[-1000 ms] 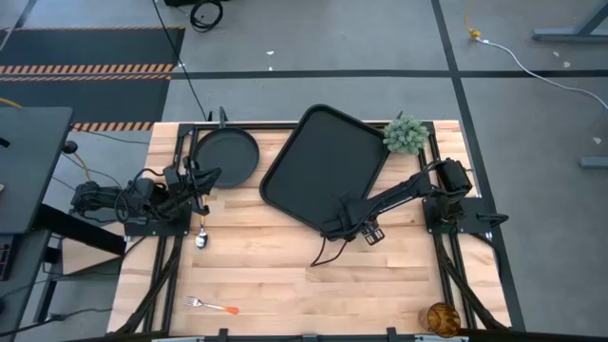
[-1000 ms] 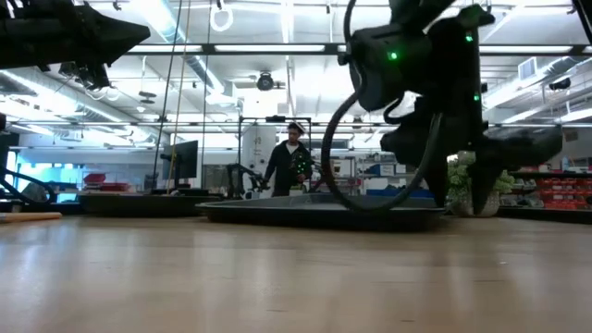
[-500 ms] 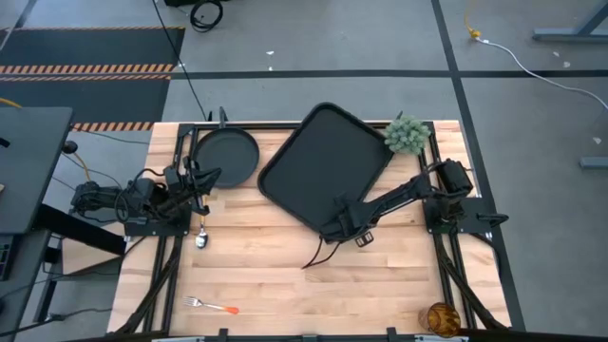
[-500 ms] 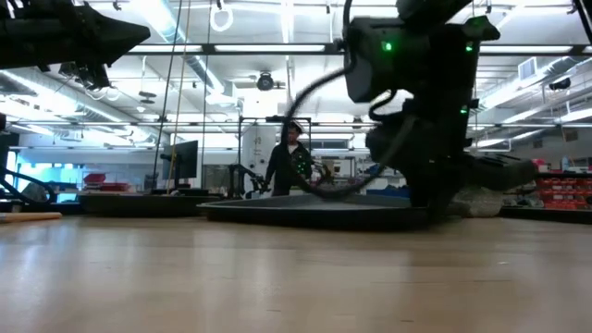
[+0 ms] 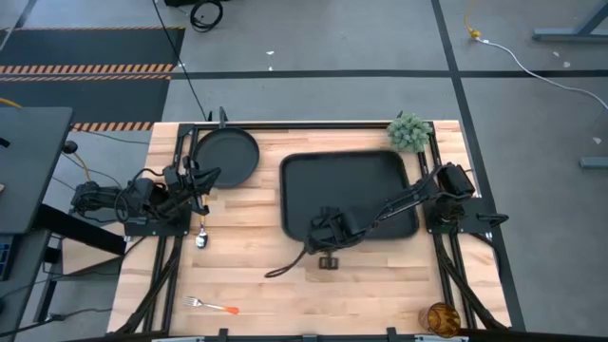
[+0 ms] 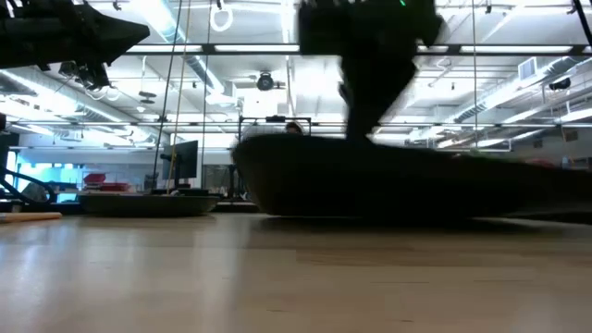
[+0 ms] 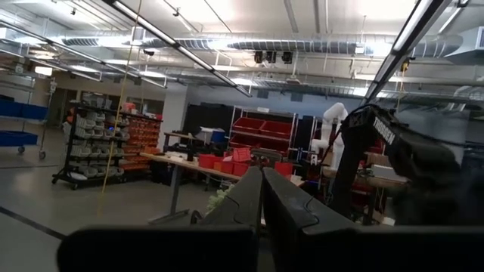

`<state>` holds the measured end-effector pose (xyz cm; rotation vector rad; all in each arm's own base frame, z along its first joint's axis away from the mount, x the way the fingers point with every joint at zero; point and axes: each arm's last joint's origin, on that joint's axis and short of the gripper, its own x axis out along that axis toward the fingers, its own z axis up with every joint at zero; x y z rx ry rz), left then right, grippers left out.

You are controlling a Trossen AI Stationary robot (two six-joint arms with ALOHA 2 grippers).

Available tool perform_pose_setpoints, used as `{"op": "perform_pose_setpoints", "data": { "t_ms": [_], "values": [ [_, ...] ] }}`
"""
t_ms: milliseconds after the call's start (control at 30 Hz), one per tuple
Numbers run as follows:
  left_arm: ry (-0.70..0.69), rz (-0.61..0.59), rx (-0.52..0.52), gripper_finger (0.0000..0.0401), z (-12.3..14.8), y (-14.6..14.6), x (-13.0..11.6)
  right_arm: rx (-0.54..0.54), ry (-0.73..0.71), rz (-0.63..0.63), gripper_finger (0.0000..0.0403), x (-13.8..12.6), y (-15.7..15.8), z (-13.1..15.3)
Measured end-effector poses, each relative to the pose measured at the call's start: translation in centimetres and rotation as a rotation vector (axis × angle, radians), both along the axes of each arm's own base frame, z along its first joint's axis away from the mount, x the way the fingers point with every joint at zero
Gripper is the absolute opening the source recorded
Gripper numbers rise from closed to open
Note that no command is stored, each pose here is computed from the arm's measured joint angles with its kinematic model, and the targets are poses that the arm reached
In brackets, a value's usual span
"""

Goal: Pick and place plate/cup/fork/spoon on tray
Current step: Move the black serving tray to the center of the table

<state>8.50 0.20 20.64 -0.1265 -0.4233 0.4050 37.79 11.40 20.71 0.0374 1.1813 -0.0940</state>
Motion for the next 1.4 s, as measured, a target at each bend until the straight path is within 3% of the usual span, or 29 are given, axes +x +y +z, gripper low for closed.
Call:
{"op": "perform_pose_setpoints", "data": {
  "t_ms": [200,467,600,733,867,1067,1400],
  "values": [
    [0.000,0.000,0.000,0.0020,0.0,0.0,0.0,0.117,-0.193,0.002,0.0052,1.6,1.7,0.9],
    [0.000,0.000,0.001,0.0020,0.0,0.0,0.0,0.073,-0.322,0.040,0.0052,2.3,2.6,1.5],
    [-0.003,0.000,0.000,0.0020,0.0,0.0,0.0,0.084,-0.420,0.073,0.0052,3.9,2.4,0.9],
    [-0.002,-0.001,0.000,0.0020,0.0,0.0,0.0,0.120,-0.423,0.127,0.0053,5.9,2.3,-2.6],
    [0.002,-0.001,0.002,0.0020,0.0,0.0,0.0,0.089,-0.375,0.151,0.0054,7.2,2.5,-4.8],
    [0.010,0.000,0.003,0.0020,-0.1,0.0,0.0,0.080,-0.387,0.168,0.0060,8.0,2.9,-4.3],
    [0.014,0.000,0.004,0.0020,-0.1,0.0,0.1,0.088,-0.371,0.192,0.0125,7.8,2.9,-4.2]
  ]
}}
